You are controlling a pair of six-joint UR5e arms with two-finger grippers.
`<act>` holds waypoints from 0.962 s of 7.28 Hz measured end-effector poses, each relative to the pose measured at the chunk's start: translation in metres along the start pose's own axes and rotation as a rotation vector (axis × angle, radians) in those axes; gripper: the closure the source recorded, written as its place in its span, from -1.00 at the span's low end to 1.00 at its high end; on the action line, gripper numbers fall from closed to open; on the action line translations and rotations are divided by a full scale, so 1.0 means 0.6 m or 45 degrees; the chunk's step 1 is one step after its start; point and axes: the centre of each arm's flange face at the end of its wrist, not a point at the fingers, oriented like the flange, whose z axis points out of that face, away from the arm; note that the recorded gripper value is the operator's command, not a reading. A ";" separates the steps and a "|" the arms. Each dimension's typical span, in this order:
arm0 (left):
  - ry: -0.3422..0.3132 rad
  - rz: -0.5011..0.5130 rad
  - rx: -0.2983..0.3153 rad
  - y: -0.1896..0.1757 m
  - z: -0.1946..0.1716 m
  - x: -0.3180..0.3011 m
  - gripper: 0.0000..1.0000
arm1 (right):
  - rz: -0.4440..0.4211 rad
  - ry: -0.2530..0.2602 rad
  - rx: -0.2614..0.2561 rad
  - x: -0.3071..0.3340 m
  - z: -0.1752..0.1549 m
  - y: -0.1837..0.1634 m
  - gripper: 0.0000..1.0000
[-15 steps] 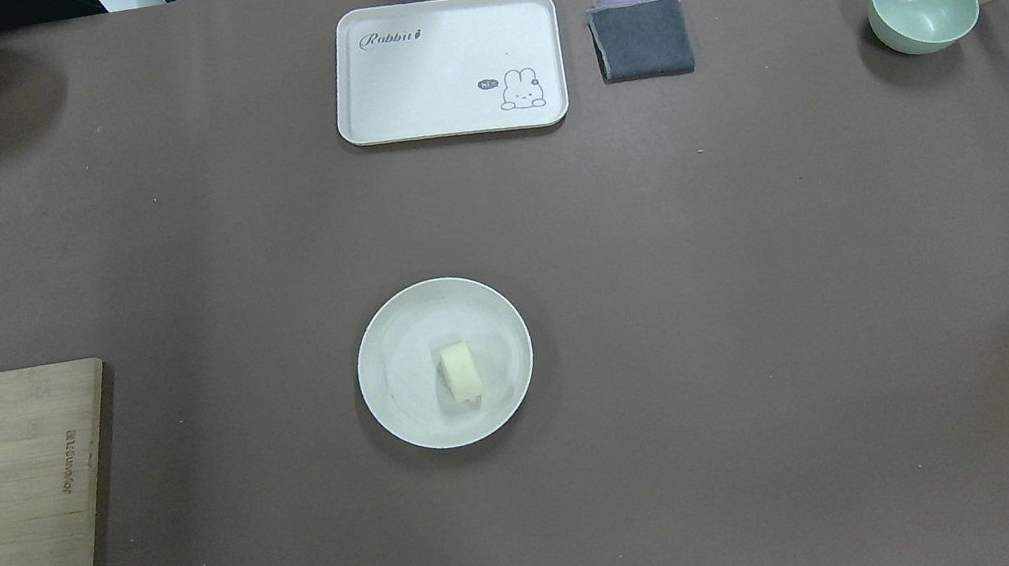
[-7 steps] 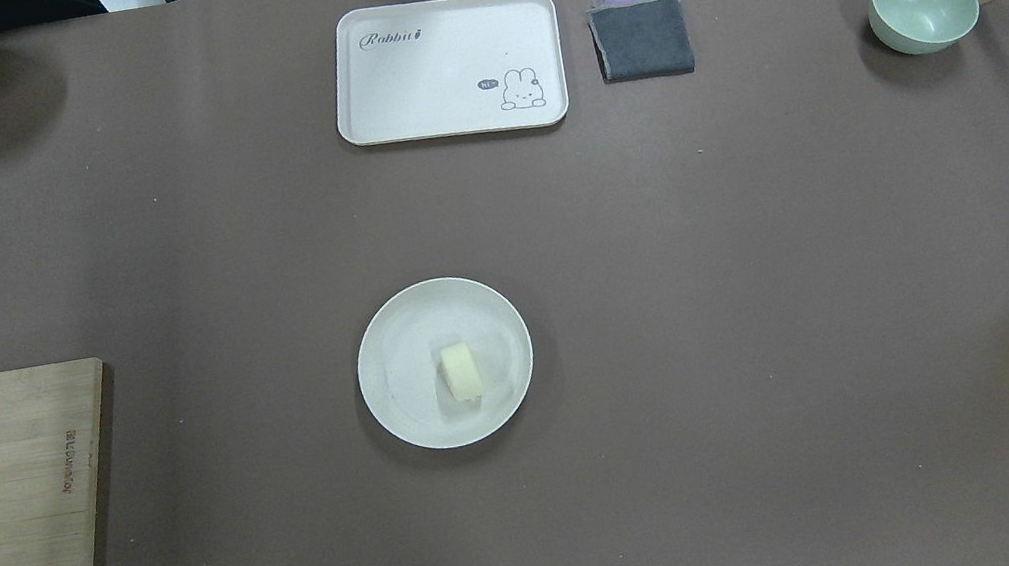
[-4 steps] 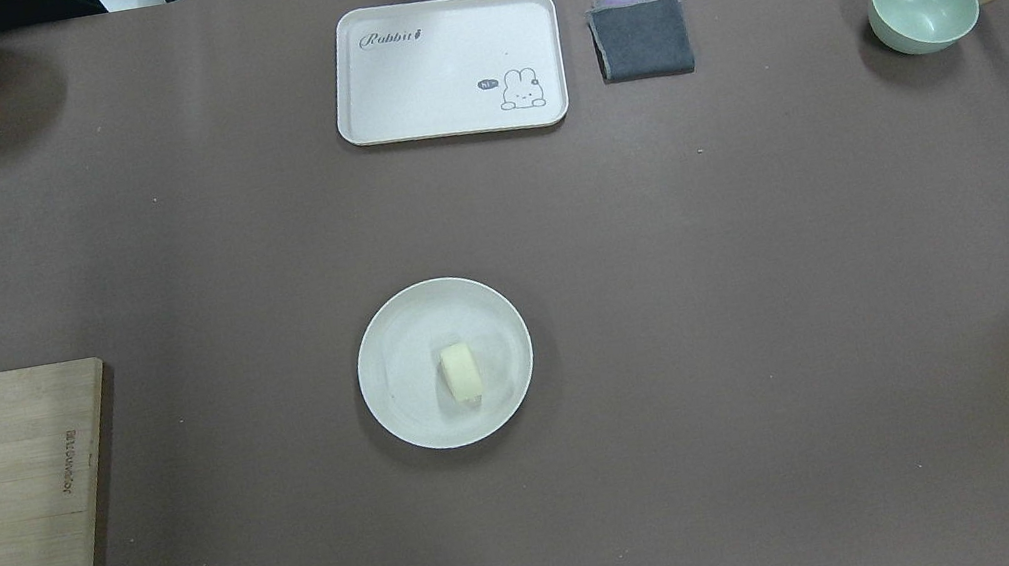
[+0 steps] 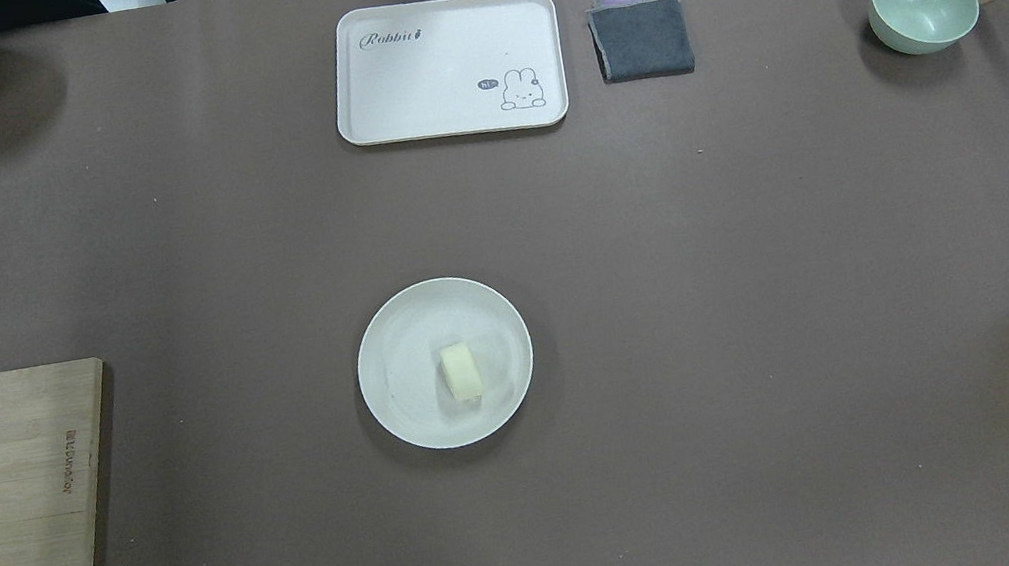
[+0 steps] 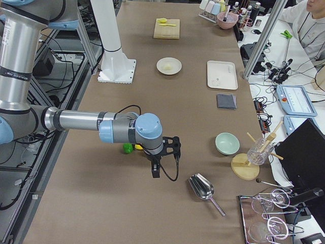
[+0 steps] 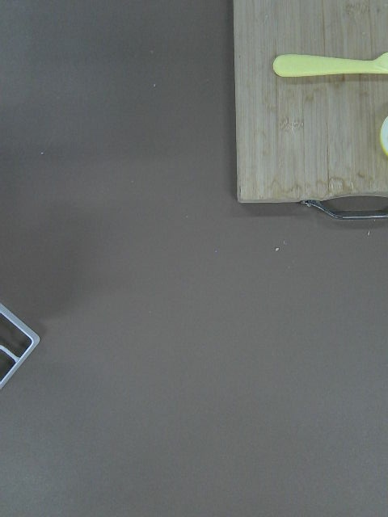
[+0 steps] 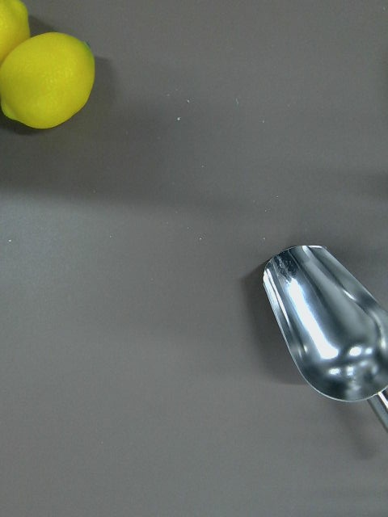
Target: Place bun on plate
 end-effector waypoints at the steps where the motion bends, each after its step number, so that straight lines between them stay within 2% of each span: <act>1: -0.001 0.009 0.008 -0.001 0.000 0.001 -0.95 | 0.000 0.000 0.000 0.000 0.000 0.000 -1.00; 7: -0.001 0.016 0.013 -0.002 -0.001 0.001 -0.95 | 0.000 -0.001 0.000 0.000 0.000 0.000 -1.00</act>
